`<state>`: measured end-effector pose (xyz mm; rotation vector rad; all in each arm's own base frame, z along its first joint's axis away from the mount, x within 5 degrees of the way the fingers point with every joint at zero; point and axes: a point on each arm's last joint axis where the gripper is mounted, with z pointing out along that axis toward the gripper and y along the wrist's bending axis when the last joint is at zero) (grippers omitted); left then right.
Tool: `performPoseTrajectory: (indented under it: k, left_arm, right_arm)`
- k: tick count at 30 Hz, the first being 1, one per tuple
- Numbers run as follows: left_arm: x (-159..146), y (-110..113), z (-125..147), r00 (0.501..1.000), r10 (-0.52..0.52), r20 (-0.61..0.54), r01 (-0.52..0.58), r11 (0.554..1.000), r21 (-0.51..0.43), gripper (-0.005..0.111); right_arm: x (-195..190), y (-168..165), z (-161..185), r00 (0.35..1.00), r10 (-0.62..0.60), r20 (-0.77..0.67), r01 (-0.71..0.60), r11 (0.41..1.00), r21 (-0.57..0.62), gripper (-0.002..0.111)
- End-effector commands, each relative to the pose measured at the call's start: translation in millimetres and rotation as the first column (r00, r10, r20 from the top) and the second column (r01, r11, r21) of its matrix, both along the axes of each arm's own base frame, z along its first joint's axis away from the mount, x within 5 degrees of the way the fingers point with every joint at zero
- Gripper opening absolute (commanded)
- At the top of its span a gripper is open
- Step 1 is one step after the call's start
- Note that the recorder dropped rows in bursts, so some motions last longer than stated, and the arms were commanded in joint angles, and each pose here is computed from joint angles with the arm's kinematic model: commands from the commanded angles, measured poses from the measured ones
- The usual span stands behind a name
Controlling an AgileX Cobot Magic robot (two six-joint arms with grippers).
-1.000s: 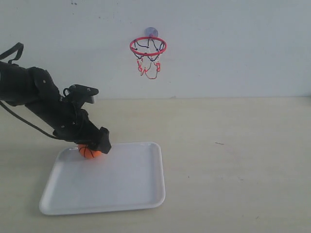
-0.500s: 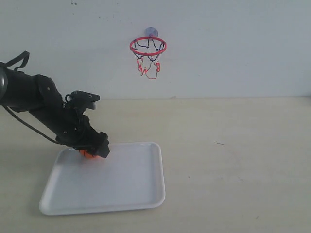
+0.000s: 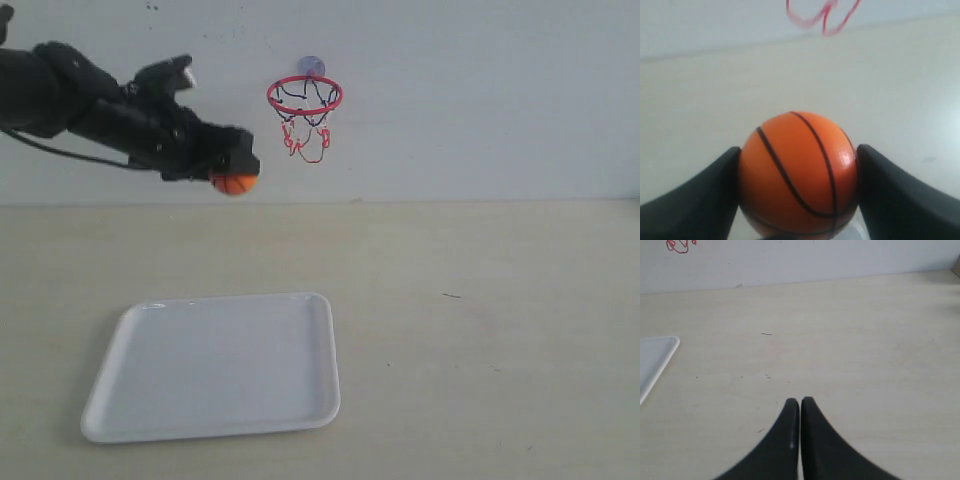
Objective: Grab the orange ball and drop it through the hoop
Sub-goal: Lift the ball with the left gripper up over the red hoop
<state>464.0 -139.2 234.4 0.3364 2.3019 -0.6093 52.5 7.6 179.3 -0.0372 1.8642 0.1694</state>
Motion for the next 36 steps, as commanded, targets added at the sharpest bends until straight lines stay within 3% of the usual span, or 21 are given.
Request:
performPoseTrajectory:
  k: [1, 8, 13, 20, 24, 36]
  left_arm:
    - [17.2, 11.2, 45.2, 0.996, 0.028, 0.086, -0.013, 0.985, -0.171, 0.004]
    - [41.3, 17.1, 75.0, 0.987, 0.078, 0.142, -0.018, 0.925, -0.379, 0.004]
    - [56.2, -0.1, 78.4, 0.983, 0.036, 0.181, 0.042, 0.91, -0.412, 0.004]
    - [73.8, -9.9, 69.2, 0.985, 0.041, 0.169, 0.044, 0.882, -0.47, 0.004]
    - [74.6, -22.5, 63.8, 0.985, 0.002, 0.172, 0.081, 0.877, -0.474, 0.004]
    - [79.7, -34.5, 48.4, 0.988, 0.025, 0.151, 0.055, 0.865, -0.499, 0.004]
  right_arm:
    - [-0.1, -0.2, 0.9, 1.0, 0.0, 0.012, 0.0, 1.0, -0.006, 0.0]
    - [-0.1, -0.2, 0.9, 1.0, 0.0, 0.012, 0.0, 1.0, -0.006, 0.0]
    - [-0.1, -0.2, 0.9, 1.0, 0.0, 0.012, 0.0, 1.0, -0.006, 0.0]
    - [-0.1, -0.2, 0.9, 1.0, 0.0, 0.012, 0.0, 1.0, -0.006, 0.0]
    - [-0.1, -0.2, 0.9, 1.0, 0.0, 0.012, 0.0, 1.0, -0.006, 0.0]
    - [-0.1, -0.2, 0.9, 1.0, 0.0, 0.012, 0.0, 1.0, -0.006, 0.0]
